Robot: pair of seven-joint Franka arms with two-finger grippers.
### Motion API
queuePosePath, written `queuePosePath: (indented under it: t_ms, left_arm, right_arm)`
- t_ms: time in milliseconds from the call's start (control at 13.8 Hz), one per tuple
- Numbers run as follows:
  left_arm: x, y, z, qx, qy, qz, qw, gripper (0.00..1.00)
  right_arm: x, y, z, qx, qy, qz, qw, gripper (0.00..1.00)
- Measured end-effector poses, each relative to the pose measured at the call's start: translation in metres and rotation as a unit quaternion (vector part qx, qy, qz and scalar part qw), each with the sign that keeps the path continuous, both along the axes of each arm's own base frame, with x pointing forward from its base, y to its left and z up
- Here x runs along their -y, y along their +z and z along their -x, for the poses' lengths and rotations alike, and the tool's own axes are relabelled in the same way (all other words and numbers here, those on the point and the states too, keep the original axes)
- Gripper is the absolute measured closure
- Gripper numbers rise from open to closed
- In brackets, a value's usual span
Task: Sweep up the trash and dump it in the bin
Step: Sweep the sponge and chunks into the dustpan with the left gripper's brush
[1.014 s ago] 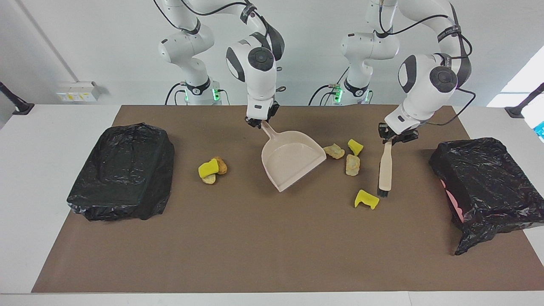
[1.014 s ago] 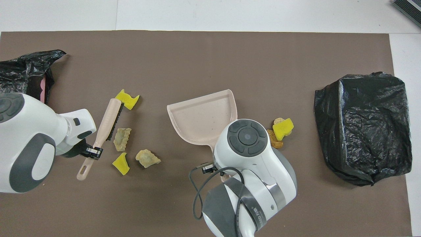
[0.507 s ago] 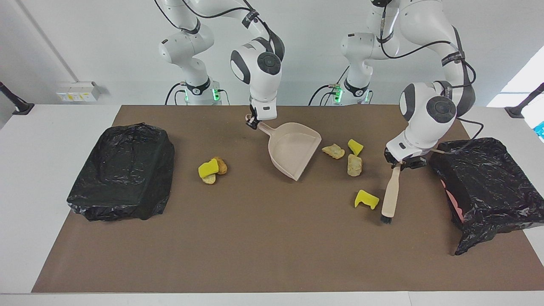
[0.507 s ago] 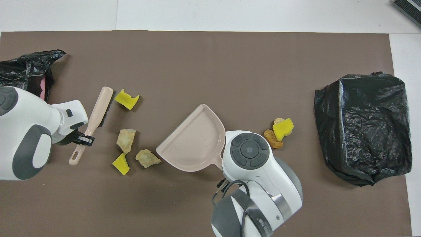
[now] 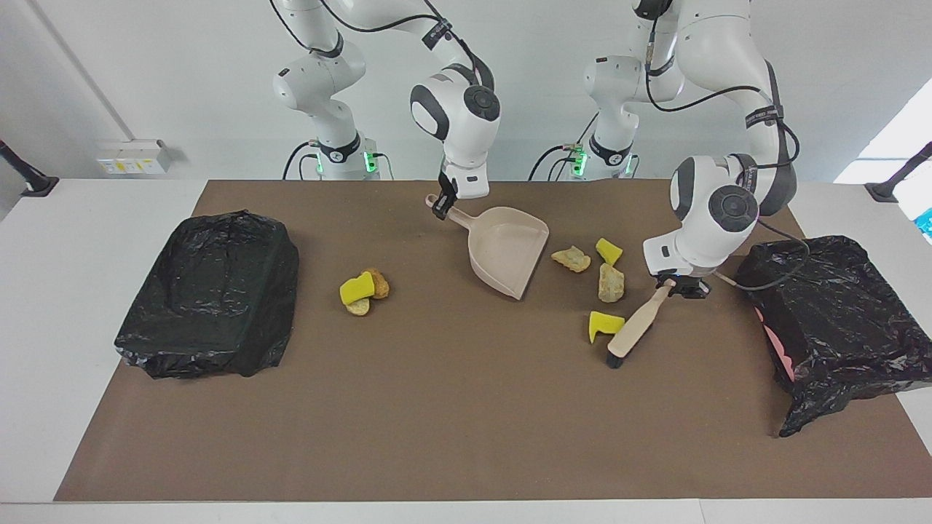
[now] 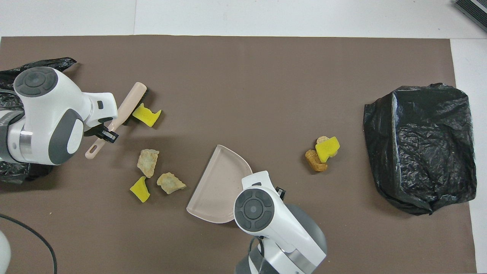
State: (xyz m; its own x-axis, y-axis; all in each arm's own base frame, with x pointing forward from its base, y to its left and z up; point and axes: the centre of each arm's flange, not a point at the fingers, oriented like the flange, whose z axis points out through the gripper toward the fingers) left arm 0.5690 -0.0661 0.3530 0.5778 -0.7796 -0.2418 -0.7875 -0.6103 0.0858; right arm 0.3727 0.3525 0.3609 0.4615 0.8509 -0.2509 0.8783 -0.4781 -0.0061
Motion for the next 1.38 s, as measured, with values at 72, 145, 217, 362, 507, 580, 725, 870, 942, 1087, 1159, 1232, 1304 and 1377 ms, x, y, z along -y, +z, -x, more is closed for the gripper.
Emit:
queuePosePath:
  t_ms: [72,145,217,362,507,580,725,870,942,1087,1159,1232,1304,1377]
  left_arm:
    - [-0.004,0.000,0.007,-0.020,-0.030,0.005,0.999,0.73]
    - [-0.007,0.000,0.015,-0.036,-0.055,0.010,0.998,0.73]
    - [-0.009,-0.002,0.023,-0.049,-0.077,0.016,0.996,0.73]
    - [-0.009,-0.003,0.034,-0.069,-0.098,0.021,0.993,0.73]
    - [-0.013,0.000,0.037,-0.074,-0.089,0.019,0.993,0.73]
    - [-0.017,0.003,0.036,-0.068,-0.060,0.012,0.996,0.73]
    - [-0.026,0.012,0.034,-0.055,0.016,-0.007,0.998,0.73]
    - [-0.034,0.023,0.041,-0.060,0.090,-0.029,0.994,0.73]
    - [-0.040,0.026,0.046,-0.064,0.127,-0.040,0.989,0.73]
    - [-0.051,0.020,0.063,-0.066,0.180,-0.054,0.980,0.73]
    - [-0.053,0.012,0.075,-0.060,0.200,-0.058,0.976,0.73]
    - [-0.052,0.003,0.090,-0.049,0.223,-0.062,0.972,0.73]
    - [-0.046,-0.005,0.104,-0.039,0.244,-0.067,0.967,0.73]
    - [-0.034,-0.009,0.115,-0.031,0.260,-0.073,0.962,0.73]
  right_arm:
    - [-0.003,0.000,0.002,0.002,0.001,-0.001,1.000,0.67]
    - [-0.006,-0.001,0.004,0.005,0.003,-0.003,1.000,0.67]
    - [-0.007,-0.001,0.006,0.006,0.004,-0.004,1.000,0.67]
    - [-0.007,-0.002,0.006,0.006,0.004,-0.004,1.000,0.67]
    - [-0.007,-0.003,0.006,0.007,0.004,-0.005,1.000,0.67]
    - [-0.007,-0.003,0.005,0.008,0.004,-0.005,1.000,0.67]
    - [-0.005,-0.004,0.003,0.005,0.018,-0.006,1.000,0.67]
    - [0.000,-0.007,-0.002,0.000,0.027,-0.006,1.000,0.67]
    - [0.002,-0.008,-0.004,0.000,0.027,-0.006,1.000,0.67]
    - [0.002,-0.008,-0.004,0.000,0.027,-0.006,1.000,0.67]
    - [0.002,-0.008,-0.004,0.000,0.027,-0.006,1.000,0.67]
    - [0.002,-0.008,-0.004,0.000,0.027,-0.006,1.000,0.67]
    - [0.002,-0.008,-0.004,0.000,0.028,-0.006,1.000,0.67]
    - [0.002,-0.008,-0.004,0.000,0.028,-0.006,1.000,0.67]
